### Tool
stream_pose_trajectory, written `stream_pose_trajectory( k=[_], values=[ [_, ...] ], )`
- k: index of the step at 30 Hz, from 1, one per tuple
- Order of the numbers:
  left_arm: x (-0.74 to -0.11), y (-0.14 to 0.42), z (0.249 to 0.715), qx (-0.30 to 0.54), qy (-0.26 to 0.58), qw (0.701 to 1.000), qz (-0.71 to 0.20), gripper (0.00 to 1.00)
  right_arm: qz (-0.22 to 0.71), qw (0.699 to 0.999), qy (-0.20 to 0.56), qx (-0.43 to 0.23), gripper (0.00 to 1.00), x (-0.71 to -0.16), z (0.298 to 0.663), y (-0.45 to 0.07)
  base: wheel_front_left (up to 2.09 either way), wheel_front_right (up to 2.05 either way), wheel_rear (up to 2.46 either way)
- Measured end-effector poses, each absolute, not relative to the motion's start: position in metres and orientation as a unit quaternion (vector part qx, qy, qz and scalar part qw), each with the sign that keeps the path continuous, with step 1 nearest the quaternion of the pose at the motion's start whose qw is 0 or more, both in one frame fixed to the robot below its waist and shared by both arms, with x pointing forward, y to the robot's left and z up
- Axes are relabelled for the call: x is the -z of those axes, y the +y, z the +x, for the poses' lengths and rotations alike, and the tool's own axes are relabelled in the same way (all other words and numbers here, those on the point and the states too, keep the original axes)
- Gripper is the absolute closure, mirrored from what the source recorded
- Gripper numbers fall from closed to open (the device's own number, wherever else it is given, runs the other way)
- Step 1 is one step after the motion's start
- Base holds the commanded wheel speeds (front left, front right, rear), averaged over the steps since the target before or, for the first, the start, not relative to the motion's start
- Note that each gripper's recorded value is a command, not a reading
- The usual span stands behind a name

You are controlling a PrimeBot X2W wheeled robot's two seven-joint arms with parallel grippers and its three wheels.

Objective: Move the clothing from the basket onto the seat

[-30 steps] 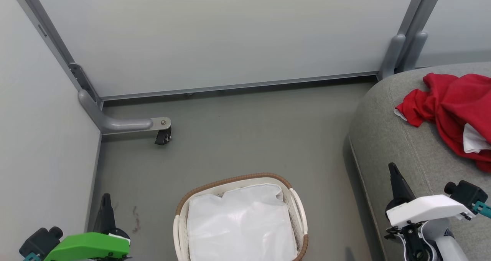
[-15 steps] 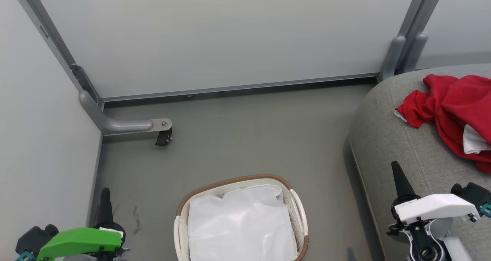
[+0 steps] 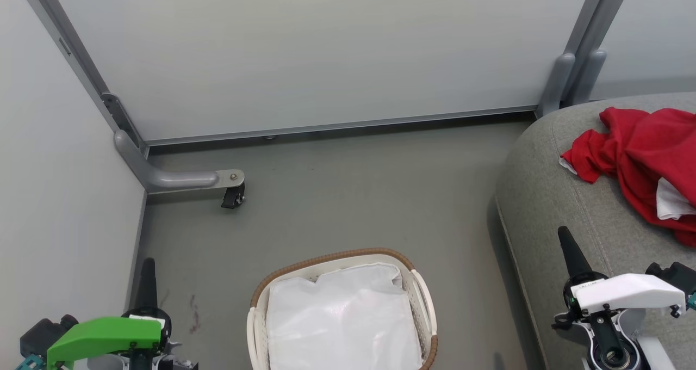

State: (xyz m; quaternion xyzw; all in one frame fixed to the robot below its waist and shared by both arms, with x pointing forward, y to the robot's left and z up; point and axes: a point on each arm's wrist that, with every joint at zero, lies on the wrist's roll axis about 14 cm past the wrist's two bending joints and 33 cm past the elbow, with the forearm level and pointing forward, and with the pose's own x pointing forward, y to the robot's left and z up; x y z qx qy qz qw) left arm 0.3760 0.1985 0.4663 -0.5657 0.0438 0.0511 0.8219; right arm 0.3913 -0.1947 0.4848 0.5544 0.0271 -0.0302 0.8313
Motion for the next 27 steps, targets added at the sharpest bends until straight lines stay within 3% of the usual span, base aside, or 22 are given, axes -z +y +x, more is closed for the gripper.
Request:
stream_pose_trajectory(
  k=[27],
  values=[
    [-0.486,0.198,0.383,-0.028,0.024,0.759,-0.650,1.00,0.646,0.763,0.014,0.016,1.00,-0.496,0.391,-0.197,0.00,0.00,0.00]
  ],
)
